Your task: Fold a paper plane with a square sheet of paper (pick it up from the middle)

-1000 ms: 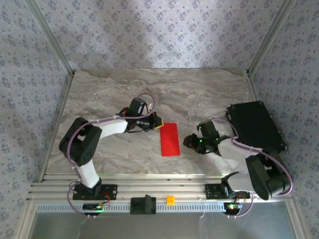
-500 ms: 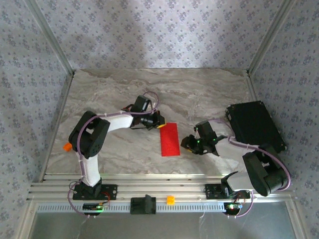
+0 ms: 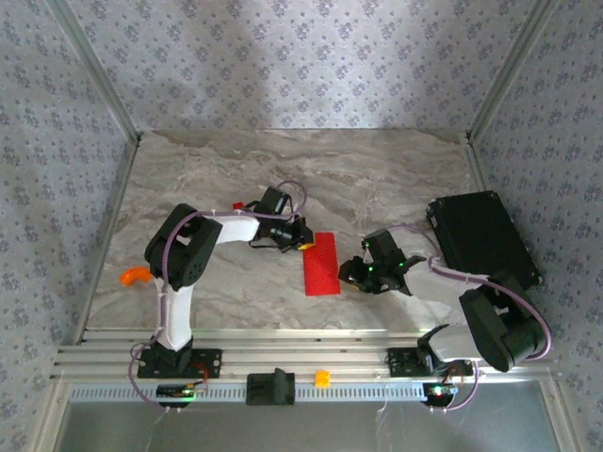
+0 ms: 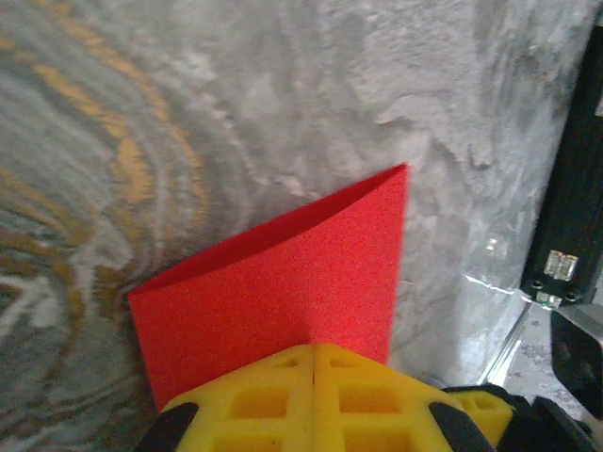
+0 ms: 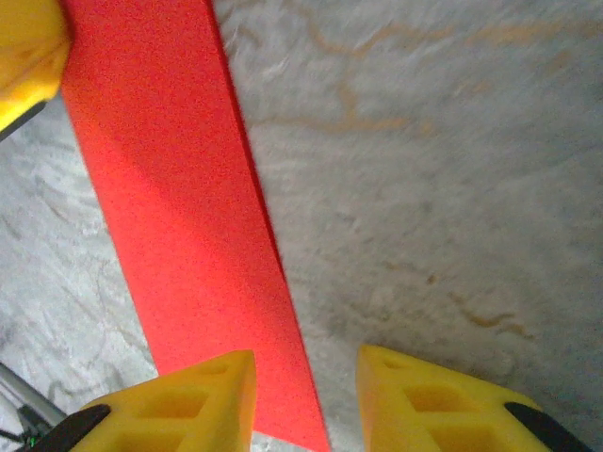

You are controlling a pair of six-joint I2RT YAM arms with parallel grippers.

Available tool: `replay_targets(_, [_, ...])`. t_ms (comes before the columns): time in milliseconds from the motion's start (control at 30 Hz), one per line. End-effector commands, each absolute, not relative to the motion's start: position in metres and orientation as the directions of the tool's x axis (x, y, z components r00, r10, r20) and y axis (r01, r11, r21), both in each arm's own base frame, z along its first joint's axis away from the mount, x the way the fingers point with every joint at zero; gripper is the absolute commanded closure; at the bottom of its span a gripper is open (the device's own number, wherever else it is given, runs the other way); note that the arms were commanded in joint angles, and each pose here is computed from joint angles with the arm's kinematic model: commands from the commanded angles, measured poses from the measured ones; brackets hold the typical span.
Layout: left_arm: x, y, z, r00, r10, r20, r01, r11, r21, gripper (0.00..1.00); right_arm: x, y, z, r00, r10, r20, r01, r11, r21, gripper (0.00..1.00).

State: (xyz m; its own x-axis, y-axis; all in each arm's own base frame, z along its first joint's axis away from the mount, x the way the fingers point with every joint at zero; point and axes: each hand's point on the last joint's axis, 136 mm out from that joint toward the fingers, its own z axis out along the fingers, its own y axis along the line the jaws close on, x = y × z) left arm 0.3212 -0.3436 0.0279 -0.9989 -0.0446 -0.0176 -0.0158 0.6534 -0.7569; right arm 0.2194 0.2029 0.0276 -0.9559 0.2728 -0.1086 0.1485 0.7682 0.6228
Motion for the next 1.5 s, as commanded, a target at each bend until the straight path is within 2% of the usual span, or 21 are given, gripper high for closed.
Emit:
replay_targets(0, [0.313, -0.341, 0.017, -1.0, 0.008, -0.005, 0.009, 0.69, -0.724, 1.0, 0.216, 0.208, 0.036, -0.962, 0.252, -0.103, 0.13, 0.758, 0.639, 0.64])
replay_targets(200, [0.313, -0.331, 0.012, -1.0, -0.002, -0.005, 0.002, 0.708, -0.707, 1.0, 0.215, 0.208, 0.04, -0.959, 0.254, -0.125, 0.113, 0.748, 0.654, 0.57])
replay_targets(467, [0.324, -0.342, 0.051, -0.997, 0.024, -0.069, 0.067, 0.659, -0.749, 0.99, 0.213, 0.209, 0.041, -0.962, 0.251, -0.112, 0.118, 0.746, 0.656, 0.52])
replay_targets(700, [0.316, -0.351, 0.068, -0.992, 0.07, -0.104, 0.125, 0.642, -0.756, 0.98, 0.21, 0.209, 0.038, -0.962, 0.255, -0.094, 0.133, 0.744, 0.654, 0.5])
replay_targets(1067, [0.313, -0.341, 0.032, -0.997, 0.044, -0.06, 0.074, 0.688, -0.722, 0.98, 0.207, 0.216, 0.04, -0.967, 0.241, -0.079, 0.127, 0.731, 0.67, 0.49])
replay_targets(1467, [0.301, -0.317, -0.003, -1.0, -0.019, 0.003, -0.016, 0.724, -0.689, 0.99, 0.187, 0.226, 0.03, -0.98, 0.199, 0.003, 0.151, 0.733, 0.664, 0.47])
